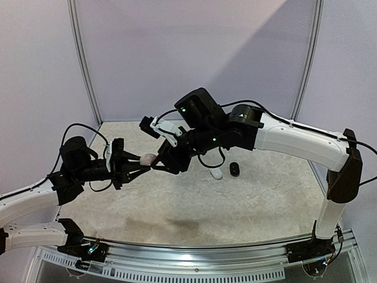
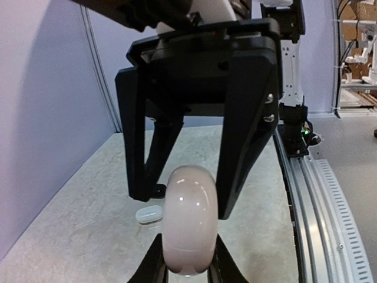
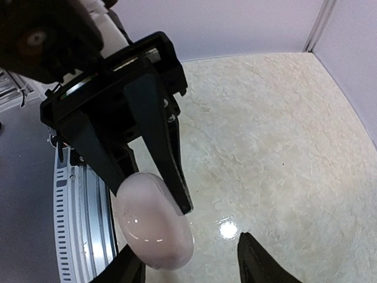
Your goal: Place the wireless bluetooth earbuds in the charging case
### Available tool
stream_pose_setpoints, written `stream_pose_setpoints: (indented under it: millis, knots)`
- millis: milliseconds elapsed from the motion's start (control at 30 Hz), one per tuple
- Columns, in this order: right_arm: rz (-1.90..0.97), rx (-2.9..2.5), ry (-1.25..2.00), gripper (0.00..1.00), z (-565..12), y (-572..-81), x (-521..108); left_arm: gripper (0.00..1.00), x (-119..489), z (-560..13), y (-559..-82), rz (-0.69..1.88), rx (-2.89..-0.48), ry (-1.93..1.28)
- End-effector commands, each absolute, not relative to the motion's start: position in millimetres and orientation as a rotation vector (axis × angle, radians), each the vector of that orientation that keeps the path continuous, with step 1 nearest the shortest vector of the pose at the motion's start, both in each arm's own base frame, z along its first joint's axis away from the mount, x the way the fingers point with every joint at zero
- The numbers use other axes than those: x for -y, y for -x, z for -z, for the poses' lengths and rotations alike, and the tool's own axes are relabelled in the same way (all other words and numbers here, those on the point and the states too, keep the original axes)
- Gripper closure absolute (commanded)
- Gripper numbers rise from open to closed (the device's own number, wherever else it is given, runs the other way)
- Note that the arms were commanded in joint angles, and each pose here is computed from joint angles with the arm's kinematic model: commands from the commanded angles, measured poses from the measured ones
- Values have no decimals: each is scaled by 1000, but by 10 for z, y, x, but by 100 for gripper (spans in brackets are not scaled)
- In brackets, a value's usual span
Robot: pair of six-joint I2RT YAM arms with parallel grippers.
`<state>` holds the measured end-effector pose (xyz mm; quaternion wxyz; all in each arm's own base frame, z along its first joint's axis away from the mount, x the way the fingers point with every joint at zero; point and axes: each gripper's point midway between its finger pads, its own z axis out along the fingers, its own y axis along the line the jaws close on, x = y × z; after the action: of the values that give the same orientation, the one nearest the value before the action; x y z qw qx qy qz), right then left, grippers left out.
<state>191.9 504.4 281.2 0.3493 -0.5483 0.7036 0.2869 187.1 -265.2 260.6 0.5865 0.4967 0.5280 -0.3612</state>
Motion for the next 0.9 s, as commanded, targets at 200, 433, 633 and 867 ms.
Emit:
stream_pose_setpoints:
  millis: [200,433,633,867]
  knots:
    - [-857,-1682,1479,81,-3026,-1785,-5158,100,2700,-2781,-1750,1031,-1234,-1131]
    - [-894,-1697,1476,100,-3029,-1774,-5158,95,2690,-2763,-1831,1014,-1276,-1089]
    - [-879,-2068,1160,100,-2638,-2462,-4766,1,2415,-2656,-2383,729,-1462,-820]
    - [-1006,-2607,761,100,-1618,-2906,-4447,1,1895,-2381,-2830,421,-1679,-526]
